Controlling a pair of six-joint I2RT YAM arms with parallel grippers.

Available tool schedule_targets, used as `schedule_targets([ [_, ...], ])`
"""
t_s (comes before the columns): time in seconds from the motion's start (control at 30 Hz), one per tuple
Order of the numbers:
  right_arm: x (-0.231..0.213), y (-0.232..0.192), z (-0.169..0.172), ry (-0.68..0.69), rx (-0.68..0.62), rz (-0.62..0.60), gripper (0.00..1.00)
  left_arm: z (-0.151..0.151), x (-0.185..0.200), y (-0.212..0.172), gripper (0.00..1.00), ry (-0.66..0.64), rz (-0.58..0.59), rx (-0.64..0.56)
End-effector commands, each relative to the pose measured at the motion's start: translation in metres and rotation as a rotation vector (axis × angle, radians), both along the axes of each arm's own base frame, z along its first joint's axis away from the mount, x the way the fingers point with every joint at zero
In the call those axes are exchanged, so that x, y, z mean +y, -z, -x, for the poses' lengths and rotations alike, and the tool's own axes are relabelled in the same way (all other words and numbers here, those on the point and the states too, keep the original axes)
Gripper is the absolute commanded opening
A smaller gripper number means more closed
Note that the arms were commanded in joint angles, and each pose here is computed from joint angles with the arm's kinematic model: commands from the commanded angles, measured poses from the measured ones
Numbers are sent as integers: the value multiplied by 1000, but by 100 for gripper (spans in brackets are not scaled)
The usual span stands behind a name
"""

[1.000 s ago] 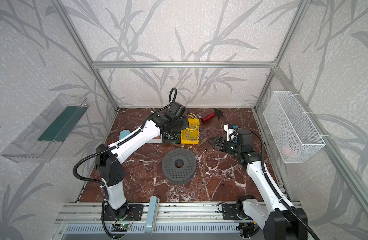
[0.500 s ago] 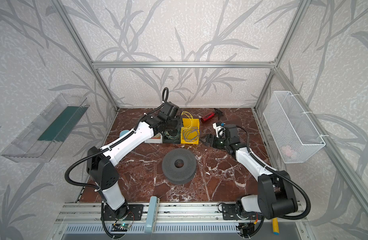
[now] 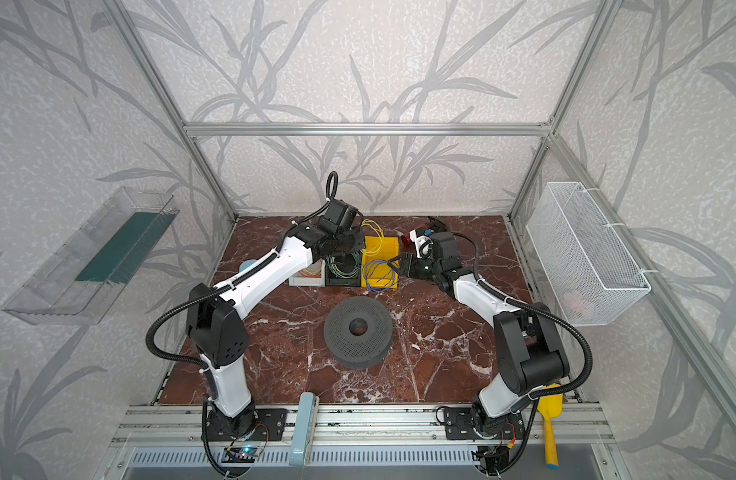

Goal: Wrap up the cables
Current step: 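Hold yellow wire up with left gripper while right gripper nears yellow bin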

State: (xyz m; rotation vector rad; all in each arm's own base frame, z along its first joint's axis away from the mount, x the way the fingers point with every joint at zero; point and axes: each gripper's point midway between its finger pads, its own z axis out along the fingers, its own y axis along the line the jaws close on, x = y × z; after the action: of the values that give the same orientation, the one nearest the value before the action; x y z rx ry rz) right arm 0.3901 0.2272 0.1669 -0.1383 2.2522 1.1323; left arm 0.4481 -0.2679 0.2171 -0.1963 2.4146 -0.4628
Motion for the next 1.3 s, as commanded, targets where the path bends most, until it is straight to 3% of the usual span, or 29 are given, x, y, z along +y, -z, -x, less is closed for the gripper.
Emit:
schedule_targets([
  [0.0, 3, 3, 16, -15, 10, 28, 49, -9, 9, -17, 0, -24, 48, -26],
  [0.13, 7, 10, 29, -27, 42, 48, 44, -4, 27, -23, 0, -46, 69, -22],
  [0.27, 14, 18, 19, -33, 74, 96, 53, 8, 40, -24, 0, -59, 68, -19],
  [0.6, 29, 46, -5, -69, 122, 193, 53, 30, 64, -35, 0, -95, 91, -50],
  [0.9, 3, 22, 29, -110, -22, 341, 72, 43, 70, -28, 0, -57, 65, -17],
  [1.27, 21, 37, 21, -200, -173, 597, 72, 56, 80, -30, 0, -89, 89, -16],
])
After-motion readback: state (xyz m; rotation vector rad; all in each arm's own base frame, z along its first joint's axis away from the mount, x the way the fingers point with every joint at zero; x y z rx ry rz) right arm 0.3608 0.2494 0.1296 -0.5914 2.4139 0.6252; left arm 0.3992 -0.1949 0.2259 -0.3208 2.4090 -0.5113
